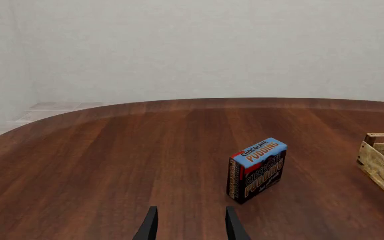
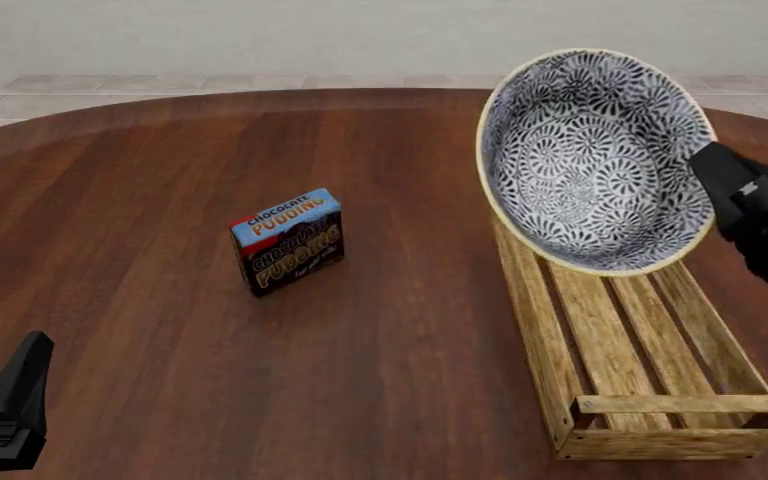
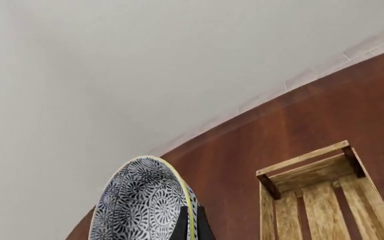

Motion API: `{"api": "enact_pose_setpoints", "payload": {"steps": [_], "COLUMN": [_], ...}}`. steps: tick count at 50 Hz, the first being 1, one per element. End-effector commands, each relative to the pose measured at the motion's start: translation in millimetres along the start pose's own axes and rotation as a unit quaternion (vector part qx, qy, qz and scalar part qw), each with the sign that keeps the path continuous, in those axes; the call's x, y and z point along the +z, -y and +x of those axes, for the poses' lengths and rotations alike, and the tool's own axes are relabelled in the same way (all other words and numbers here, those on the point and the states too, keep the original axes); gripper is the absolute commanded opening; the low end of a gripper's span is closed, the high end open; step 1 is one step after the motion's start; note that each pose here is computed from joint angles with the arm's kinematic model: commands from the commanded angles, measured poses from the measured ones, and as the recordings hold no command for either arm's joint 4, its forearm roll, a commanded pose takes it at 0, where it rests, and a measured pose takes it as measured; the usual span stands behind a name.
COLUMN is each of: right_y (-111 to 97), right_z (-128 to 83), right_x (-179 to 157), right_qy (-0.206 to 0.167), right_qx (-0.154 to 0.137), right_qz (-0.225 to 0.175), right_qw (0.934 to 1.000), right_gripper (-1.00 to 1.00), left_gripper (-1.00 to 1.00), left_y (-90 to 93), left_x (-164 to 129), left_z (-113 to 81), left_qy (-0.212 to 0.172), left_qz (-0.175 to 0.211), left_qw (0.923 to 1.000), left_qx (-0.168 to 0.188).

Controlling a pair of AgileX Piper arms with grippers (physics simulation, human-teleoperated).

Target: Pick up the bowl on the left and put it in the tray.

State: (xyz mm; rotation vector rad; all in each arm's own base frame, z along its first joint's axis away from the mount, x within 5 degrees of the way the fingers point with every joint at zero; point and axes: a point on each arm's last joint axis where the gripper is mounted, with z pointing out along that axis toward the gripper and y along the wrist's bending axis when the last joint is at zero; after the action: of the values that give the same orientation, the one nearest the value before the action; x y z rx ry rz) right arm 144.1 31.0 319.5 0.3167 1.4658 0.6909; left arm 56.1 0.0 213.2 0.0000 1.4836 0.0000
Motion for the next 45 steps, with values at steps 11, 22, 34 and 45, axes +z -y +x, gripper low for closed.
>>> {"api": "enact_pose_setpoints", "payload": {"steps": [11, 22, 34, 45], "right_y": [2, 4, 8, 10], "right_z": [-27, -33, -32, -29], "right_x": [-18, -31, -37, -41], "right_qy": [0.032, 0.032, 0.021, 0.006], "right_qx": [-0.03, -0.033, -0.031, -0.041], "right_qz": [0.063, 0.099, 0.13, 0.141], "right_qw": [0.997, 0.994, 0.9908, 0.9891], "right_gripper": [-1.0, -1.0, -1.0, -1.0], "left_gripper": [1.0, 1.0, 1.0, 1.0], "left_y": [0.0, 0.0, 0.0, 0.0], "left_x": [0, 0, 0, 0], "left_z": [0.0, 0.0, 0.0, 0.0], "left_qy": [0.0, 0.0, 0.0, 0.0], "left_qz": [0.0, 0.0, 0.0, 0.0], "left_qw": [1.0, 1.0, 1.0, 1.0], "left_qx": [0.0, 0.0, 0.0, 0.0]}}
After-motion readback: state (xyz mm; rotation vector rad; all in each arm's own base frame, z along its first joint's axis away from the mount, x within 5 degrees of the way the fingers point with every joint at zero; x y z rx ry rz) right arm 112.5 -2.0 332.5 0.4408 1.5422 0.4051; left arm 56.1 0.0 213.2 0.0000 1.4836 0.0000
